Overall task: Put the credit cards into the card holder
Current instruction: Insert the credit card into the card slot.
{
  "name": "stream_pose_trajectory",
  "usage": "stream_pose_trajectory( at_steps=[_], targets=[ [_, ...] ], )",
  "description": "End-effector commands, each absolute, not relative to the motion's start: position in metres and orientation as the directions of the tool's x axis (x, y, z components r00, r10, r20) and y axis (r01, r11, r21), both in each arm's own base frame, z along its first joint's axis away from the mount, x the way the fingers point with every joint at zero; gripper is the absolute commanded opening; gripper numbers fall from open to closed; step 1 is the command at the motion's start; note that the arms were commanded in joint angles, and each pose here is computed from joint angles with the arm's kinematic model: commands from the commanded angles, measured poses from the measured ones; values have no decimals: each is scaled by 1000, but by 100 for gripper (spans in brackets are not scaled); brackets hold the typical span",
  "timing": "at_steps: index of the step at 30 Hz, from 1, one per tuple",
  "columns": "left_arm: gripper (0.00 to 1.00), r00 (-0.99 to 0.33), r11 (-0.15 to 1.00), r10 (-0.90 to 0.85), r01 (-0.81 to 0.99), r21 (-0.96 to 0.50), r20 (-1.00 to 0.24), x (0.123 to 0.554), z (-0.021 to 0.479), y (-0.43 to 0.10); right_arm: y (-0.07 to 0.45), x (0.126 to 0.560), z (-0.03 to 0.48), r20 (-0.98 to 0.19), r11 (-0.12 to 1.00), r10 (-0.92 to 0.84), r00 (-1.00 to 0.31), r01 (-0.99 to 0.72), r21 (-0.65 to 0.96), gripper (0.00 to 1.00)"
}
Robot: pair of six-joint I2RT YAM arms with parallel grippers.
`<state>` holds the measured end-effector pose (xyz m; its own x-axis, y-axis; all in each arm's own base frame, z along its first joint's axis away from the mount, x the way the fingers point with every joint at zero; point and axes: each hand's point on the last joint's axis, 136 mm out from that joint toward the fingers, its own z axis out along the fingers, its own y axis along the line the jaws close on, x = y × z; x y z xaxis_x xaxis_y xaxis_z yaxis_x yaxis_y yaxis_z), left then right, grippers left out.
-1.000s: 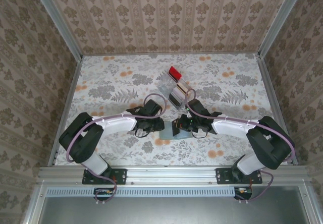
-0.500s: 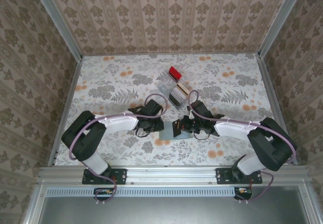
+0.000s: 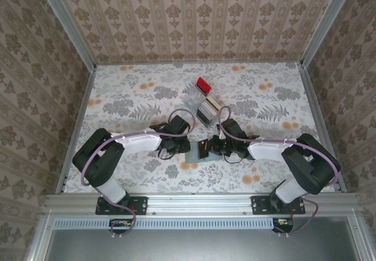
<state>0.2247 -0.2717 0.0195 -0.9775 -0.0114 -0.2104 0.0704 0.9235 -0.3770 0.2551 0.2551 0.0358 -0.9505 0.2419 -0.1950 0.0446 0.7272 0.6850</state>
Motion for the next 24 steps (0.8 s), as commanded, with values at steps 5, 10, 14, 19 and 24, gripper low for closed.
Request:
stream_pose_trajectory(
  at_steps=[5,10,14,19,24],
  targets=[
    [20,-979,928,18,92,-362,-201,223,15,-275,273,236,19,-126,733,144,-982,20,680,5],
    [20,-979,930,17,90,-357,-201,223,14,-274,266,232,20,-135,769,107,-985,-4,640,5],
    [20,-980,933,18,88,-349,-199,222,14,-272,254,233,24,-153,796,111,-982,-5,605,4],
    [20,-980,934,20,89,-347,-200,223,14,-272,241,231,26,-155,818,108,-982,-1,575,3],
    [20,-981,933,16,85,-349,-196,223,13,-273,238,230,27,-138,806,107,-985,5,592,3]
  ],
)
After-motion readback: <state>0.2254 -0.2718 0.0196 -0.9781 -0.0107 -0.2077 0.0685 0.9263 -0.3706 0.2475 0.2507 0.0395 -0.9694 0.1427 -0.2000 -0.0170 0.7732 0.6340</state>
